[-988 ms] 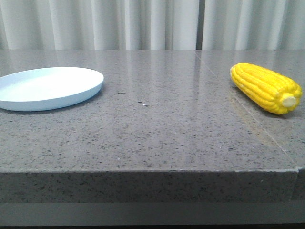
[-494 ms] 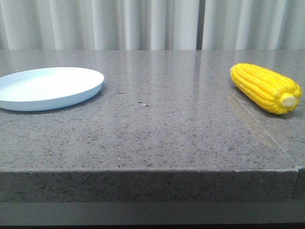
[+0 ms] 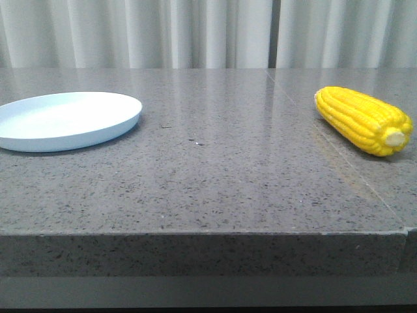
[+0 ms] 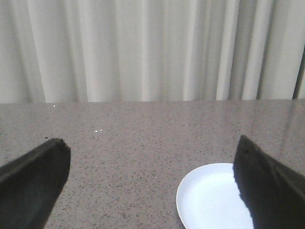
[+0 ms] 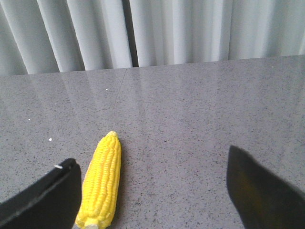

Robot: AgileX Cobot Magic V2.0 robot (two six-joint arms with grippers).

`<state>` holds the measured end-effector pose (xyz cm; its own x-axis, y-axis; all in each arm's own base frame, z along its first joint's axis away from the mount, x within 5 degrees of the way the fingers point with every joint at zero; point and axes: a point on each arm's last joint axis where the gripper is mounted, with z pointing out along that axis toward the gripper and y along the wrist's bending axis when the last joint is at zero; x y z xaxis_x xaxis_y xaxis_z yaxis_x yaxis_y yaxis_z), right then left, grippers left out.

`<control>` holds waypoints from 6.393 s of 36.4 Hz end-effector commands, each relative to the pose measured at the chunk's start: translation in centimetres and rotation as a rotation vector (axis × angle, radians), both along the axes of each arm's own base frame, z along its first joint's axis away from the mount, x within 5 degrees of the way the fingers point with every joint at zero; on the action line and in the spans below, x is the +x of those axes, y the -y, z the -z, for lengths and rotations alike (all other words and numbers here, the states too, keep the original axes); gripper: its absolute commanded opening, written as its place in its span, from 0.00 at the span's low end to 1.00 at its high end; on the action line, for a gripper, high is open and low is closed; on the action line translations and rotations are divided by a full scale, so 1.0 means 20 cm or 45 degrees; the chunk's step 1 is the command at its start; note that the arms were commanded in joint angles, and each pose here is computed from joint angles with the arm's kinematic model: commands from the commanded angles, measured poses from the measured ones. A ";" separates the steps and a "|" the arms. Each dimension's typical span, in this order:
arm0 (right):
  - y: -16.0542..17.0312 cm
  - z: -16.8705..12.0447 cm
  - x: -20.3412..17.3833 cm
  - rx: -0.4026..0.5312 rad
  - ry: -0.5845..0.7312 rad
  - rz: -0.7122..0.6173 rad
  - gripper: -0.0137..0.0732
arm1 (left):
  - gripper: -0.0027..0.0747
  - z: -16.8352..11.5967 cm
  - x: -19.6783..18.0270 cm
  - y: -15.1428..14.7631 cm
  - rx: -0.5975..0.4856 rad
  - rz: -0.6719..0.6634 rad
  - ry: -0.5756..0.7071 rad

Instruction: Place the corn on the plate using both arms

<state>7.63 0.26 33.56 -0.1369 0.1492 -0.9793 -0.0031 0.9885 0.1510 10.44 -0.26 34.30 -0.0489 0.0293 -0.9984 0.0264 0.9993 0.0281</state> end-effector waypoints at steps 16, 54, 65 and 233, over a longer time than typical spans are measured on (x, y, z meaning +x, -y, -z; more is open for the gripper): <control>0.01 -0.08 0.00 -0.012 0.117 0.018 0.90 | 0.90 -0.06 0.78 0.07 -0.019 0.056 -0.978; 0.01 -0.08 0.00 -0.012 0.117 0.018 0.90 | 0.01 0.27 1.25 0.21 0.035 0.127 -1.486; 0.01 -0.08 0.00 -0.012 0.117 0.018 0.90 | 0.01 0.04 1.24 0.26 -0.070 0.194 -1.306; -0.31 0.25 1.22 0.064 -1.070 -0.298 0.87 | 0.01 0.11 -0.35 0.01 -0.031 0.160 0.047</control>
